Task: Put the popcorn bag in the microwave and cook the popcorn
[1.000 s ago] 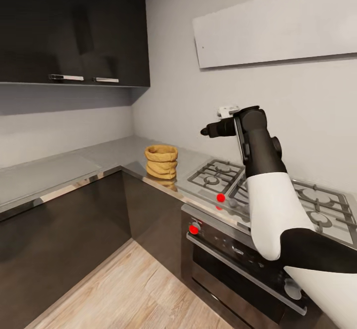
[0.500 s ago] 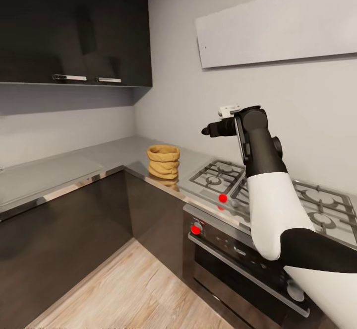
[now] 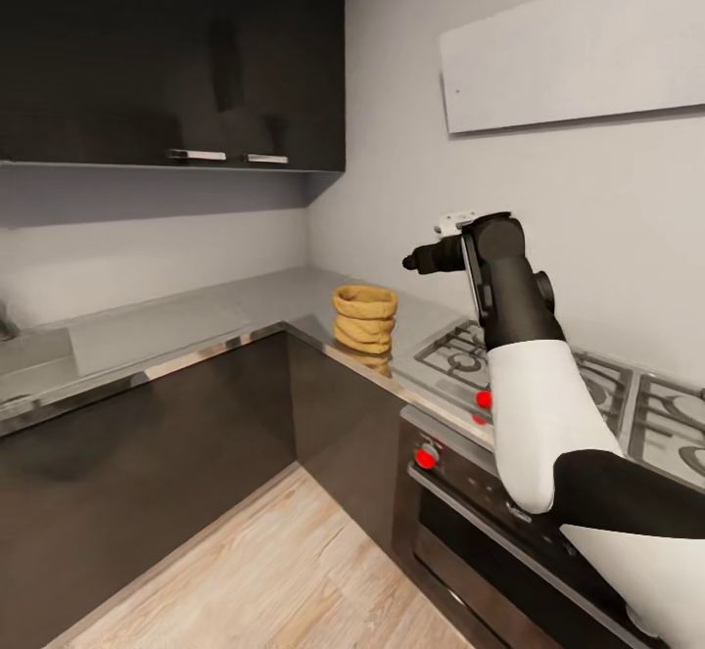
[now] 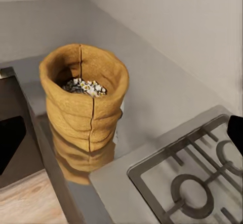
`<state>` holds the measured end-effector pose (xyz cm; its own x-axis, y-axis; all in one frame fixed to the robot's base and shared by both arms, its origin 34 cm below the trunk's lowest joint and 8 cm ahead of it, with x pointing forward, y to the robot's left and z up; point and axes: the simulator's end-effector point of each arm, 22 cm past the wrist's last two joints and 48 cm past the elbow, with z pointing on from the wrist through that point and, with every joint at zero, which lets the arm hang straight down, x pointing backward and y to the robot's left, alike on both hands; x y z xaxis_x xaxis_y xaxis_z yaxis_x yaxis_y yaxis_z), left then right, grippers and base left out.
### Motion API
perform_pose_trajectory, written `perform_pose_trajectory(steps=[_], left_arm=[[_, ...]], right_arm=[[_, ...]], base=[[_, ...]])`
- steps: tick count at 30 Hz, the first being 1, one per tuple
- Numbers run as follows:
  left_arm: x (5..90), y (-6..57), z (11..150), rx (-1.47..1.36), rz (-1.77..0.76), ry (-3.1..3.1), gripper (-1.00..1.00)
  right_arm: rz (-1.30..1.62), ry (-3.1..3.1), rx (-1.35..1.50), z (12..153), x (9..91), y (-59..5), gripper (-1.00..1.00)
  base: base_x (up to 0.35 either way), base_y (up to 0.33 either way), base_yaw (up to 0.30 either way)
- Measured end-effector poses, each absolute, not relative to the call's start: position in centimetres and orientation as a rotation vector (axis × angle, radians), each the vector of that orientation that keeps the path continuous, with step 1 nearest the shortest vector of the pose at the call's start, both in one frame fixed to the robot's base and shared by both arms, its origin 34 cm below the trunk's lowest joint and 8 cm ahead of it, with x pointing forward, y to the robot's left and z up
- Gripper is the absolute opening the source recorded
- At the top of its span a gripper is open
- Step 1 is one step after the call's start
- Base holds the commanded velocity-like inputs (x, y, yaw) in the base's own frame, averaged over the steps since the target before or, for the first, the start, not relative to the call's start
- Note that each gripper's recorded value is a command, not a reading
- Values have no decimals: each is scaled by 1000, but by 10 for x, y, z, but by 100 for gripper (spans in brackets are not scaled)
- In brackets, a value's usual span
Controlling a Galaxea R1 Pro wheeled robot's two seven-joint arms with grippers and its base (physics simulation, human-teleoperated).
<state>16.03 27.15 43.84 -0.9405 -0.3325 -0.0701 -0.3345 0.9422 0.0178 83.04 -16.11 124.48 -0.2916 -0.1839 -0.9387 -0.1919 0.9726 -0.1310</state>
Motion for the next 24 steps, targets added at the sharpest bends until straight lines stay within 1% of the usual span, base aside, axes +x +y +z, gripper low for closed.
perform_pose_trajectory(steps=[4, 7, 24], left_arm=[[160, 271, 438, -528, 45, 3030, 100], [160, 273, 438, -528, 49, 3029, 100], [160, 274, 439, -527, 50, 3029, 100]], right_arm=[[-53, 1959, -247, 1211, 841, -171, 100], [-62, 1962, -243, 1210, 841, -173, 100], [-66, 1969, -244, 1208, 841, -173, 100]], base=[[6, 0, 121], [196, 0, 16], [315, 0, 1]])
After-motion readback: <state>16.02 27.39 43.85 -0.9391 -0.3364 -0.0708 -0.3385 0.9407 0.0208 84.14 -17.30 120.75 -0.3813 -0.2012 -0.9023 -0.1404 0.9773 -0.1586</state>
